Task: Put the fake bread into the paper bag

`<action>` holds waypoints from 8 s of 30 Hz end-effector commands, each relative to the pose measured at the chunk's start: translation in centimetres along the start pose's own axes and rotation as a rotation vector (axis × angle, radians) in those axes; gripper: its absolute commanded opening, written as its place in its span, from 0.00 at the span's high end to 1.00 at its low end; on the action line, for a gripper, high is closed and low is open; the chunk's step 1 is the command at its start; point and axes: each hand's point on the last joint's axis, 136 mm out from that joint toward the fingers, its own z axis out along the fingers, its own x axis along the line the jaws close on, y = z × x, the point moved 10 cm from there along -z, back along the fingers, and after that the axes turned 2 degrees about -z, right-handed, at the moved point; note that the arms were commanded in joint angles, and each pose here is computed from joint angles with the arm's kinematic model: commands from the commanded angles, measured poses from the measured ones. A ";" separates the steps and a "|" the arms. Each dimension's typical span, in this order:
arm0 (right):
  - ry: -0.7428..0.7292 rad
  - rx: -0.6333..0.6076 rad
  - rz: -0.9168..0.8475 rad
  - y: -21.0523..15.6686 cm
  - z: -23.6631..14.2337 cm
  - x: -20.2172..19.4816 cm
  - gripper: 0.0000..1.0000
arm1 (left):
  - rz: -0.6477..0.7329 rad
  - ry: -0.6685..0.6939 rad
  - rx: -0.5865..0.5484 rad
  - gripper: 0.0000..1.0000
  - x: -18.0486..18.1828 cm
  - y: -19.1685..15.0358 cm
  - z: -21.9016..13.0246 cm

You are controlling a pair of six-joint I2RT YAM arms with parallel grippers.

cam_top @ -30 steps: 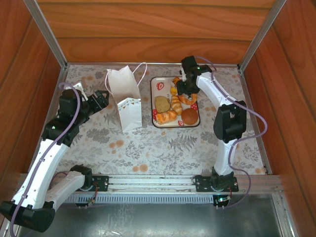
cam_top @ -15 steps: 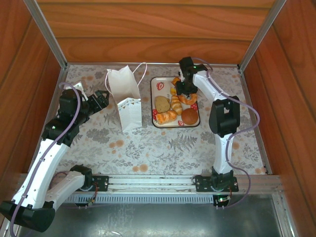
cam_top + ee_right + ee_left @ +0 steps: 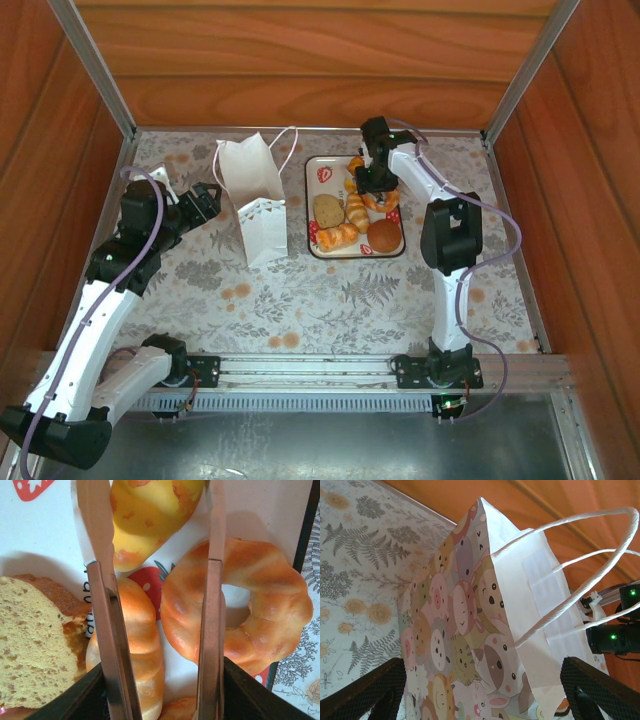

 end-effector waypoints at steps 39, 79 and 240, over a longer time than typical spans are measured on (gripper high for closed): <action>0.089 -0.299 -0.010 -5.1 -16.3 -0.4 0.57 | 0.013 0.116 0.097 0.25 -3.2 1.6 3.5; 0.162 -0.621 -0.250 -12.5 -30.6 2.6 0.56 | 0.111 0.227 0.106 0.99 -3.3 1.8 6.2; -0.047 -0.300 -0.159 -15.2 -24.0 2.4 0.43 | 0.058 0.119 0.000 0.39 -2.7 2.1 2.3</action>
